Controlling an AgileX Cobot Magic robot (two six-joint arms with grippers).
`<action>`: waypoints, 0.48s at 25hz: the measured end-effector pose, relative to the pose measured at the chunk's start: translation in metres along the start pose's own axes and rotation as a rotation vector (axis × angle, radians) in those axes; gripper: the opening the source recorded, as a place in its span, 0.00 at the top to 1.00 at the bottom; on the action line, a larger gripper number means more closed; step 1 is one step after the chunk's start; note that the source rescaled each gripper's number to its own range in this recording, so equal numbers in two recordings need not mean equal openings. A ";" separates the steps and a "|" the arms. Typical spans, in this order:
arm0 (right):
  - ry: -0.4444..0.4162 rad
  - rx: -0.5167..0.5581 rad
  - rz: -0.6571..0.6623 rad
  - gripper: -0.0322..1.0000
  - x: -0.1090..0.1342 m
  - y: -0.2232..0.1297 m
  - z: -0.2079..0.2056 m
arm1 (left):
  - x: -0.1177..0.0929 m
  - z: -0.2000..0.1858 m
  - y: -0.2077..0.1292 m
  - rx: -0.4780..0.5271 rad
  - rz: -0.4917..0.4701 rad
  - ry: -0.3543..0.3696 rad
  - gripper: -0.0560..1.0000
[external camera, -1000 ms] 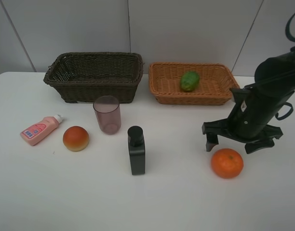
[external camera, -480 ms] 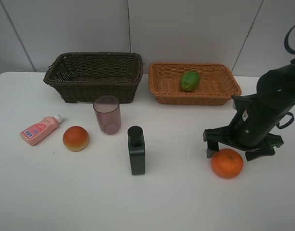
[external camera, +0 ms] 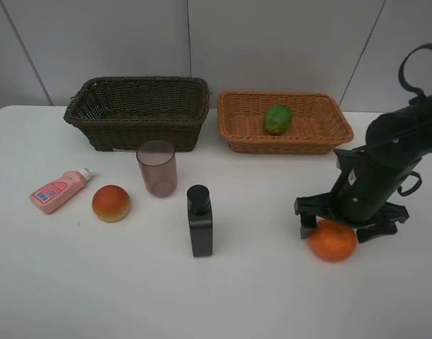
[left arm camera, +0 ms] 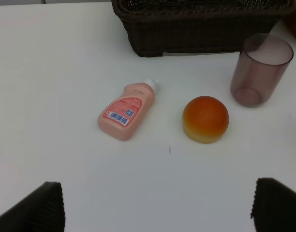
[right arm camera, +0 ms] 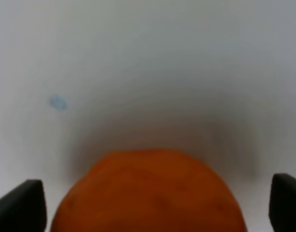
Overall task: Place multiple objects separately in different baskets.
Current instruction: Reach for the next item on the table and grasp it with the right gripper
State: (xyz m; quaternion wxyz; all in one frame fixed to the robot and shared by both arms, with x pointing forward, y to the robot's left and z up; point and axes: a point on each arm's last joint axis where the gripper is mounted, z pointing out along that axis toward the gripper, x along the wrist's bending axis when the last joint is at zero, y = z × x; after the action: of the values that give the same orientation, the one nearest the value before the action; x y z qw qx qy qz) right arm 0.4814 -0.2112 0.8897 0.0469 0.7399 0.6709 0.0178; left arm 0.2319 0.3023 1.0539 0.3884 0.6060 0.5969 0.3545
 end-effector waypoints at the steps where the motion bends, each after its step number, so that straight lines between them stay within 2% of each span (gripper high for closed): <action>1: -0.002 0.004 0.000 0.00 0.000 0.000 0.001 | 0.000 0.000 0.000 0.000 0.000 0.000 0.00; 10: -0.020 0.041 -0.003 0.01 0.000 -0.002 0.011 | 0.000 0.000 0.000 0.000 0.000 0.000 0.00; 12: -0.023 0.047 -0.004 0.09 0.000 -0.002 0.013 | 0.000 0.000 0.000 0.000 0.000 0.000 0.00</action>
State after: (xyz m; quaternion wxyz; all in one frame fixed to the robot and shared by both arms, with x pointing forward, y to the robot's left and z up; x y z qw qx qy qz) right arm 0.4805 -0.2113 0.8765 0.0374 0.7396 0.6719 -0.0067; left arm 0.2319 0.3023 1.0539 0.3884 0.6060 0.5969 0.3545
